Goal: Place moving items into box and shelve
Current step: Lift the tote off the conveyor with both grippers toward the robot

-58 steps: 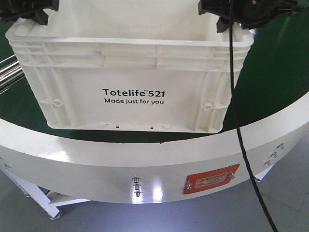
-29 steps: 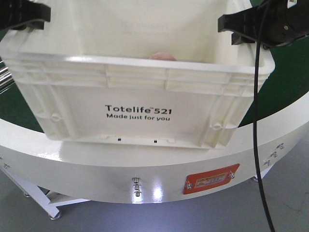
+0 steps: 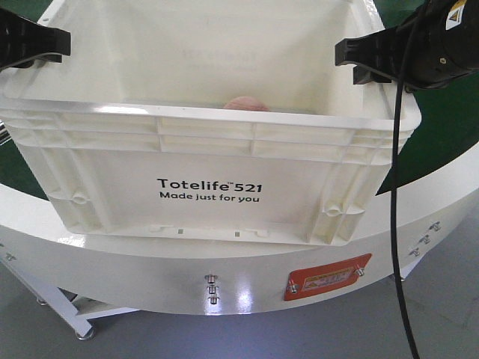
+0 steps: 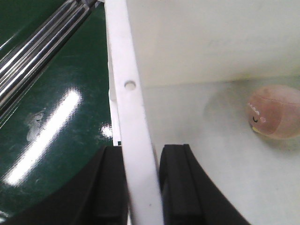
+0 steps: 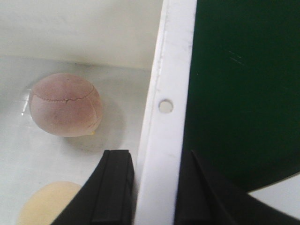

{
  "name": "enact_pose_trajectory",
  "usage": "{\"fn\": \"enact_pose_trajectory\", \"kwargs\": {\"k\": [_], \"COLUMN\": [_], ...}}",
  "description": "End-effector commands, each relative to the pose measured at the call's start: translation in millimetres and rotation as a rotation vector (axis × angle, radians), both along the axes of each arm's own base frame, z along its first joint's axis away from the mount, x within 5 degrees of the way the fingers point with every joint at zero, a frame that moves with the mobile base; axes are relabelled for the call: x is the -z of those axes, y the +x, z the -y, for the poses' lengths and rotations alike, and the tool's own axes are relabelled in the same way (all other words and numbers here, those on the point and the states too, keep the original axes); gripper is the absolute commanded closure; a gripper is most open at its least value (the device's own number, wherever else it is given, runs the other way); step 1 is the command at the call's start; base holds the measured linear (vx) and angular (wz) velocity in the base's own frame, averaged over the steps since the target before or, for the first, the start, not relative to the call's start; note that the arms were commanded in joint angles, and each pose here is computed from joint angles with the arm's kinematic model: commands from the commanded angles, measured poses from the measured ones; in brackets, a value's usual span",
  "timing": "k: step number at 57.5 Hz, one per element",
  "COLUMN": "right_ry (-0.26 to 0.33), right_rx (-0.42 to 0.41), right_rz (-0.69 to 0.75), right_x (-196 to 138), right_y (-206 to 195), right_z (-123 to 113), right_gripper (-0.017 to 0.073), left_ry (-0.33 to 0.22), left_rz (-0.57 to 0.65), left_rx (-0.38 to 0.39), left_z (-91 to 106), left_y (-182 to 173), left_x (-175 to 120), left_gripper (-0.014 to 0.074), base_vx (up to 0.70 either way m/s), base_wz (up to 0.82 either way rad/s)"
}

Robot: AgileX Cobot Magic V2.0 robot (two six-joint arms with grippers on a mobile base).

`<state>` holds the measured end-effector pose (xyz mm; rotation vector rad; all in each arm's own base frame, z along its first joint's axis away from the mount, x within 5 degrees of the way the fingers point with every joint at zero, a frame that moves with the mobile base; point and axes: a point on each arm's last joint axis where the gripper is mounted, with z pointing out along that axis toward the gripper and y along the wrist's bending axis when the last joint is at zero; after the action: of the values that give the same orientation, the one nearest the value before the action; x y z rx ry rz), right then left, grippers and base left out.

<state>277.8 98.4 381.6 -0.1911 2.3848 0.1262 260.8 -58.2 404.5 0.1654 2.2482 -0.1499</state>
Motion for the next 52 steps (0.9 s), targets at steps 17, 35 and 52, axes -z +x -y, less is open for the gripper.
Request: {"fn": "enact_pose_trajectory", "kwargs": {"k": [17, 35, 52], "right_ry": [-0.063, 0.004, -0.003], "right_rx": [0.049, 0.058, 0.077], "right_rz": [0.307, 0.303, 0.285], "right_x": [-40, -40, -38], "right_y": [-16, -19, -20], "right_z": [-30, -39, -38], "right_gripper": [0.0439, 0.0433, 0.0432], "left_ry": [-0.023, -0.014, -0.064], "left_rz": [0.230, 0.190, 0.278], "left_rx": [0.014, 0.014, -0.030], "left_z": [-1.2, -1.9, -12.0], "left_y": [-7, -10, -45], "left_x": [-36, -33, -28], "left_gripper": [0.0464, 0.0464, 0.0464], "base_vx": [0.00, 0.00, 0.00], "base_wz": [0.00, 0.00, 0.00]}}
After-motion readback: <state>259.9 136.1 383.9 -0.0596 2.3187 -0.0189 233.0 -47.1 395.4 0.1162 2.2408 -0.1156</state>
